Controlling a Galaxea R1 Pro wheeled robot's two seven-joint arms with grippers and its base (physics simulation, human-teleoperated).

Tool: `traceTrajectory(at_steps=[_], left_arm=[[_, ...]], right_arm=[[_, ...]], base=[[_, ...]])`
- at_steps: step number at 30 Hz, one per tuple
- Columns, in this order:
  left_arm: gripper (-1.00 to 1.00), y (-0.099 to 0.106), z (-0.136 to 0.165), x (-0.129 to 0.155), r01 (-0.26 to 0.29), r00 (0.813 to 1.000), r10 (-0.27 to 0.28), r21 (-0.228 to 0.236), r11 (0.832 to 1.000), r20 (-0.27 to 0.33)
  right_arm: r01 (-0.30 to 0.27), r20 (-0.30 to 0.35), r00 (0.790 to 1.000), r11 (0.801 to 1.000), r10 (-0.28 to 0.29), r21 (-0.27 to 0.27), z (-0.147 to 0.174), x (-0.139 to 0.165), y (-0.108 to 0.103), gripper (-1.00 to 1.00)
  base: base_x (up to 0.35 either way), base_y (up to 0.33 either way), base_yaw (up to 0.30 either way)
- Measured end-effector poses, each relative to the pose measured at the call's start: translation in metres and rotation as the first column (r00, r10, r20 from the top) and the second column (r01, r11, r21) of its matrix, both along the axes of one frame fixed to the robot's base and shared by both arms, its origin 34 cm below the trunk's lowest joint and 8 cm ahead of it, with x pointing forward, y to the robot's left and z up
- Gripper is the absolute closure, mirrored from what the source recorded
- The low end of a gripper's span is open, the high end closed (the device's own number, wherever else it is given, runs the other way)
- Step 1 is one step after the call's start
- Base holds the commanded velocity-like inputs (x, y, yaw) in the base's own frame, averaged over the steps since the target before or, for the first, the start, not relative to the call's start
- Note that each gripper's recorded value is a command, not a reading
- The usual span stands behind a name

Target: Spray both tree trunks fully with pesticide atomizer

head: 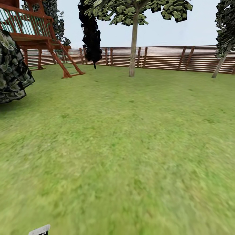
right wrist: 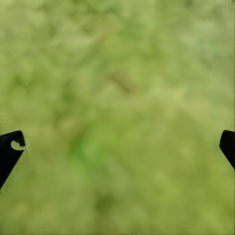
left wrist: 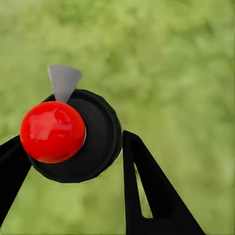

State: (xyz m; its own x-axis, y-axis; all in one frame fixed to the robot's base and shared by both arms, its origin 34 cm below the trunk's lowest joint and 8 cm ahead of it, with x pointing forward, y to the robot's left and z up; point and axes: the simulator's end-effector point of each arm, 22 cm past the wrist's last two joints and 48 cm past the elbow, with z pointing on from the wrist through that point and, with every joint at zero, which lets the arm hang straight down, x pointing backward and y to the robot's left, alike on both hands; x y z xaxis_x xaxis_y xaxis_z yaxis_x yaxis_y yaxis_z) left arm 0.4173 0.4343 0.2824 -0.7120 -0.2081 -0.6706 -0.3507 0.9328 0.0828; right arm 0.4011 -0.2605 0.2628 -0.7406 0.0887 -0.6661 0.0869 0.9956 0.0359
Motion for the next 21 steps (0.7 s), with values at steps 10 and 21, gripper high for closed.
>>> traceTrajectory(at_steps=[10, 21], left_arm=[[1.00, 0.0000, 0.0000, 0.0000, 0.000, 1.000, 0.000, 0.000, 1.000, 0.000], [1.00, 0.0000, 0.0000, 0.0000, 0.000, 1.000, 0.000, 0.000, 1.000, 0.000]], right_arm=[[-0.001, 0.000, 1.000, 1.000, 0.001, 0.000, 0.0000, 0.0000, 0.0001, -1.00], [0.000, 0.000, 1.000, 1.000, 0.000, 0.000, -0.0001, -0.0001, 0.0000, -1.00]], base=[[0.335, 0.080, 0.000], [0.335, 0.080, 0.000]])
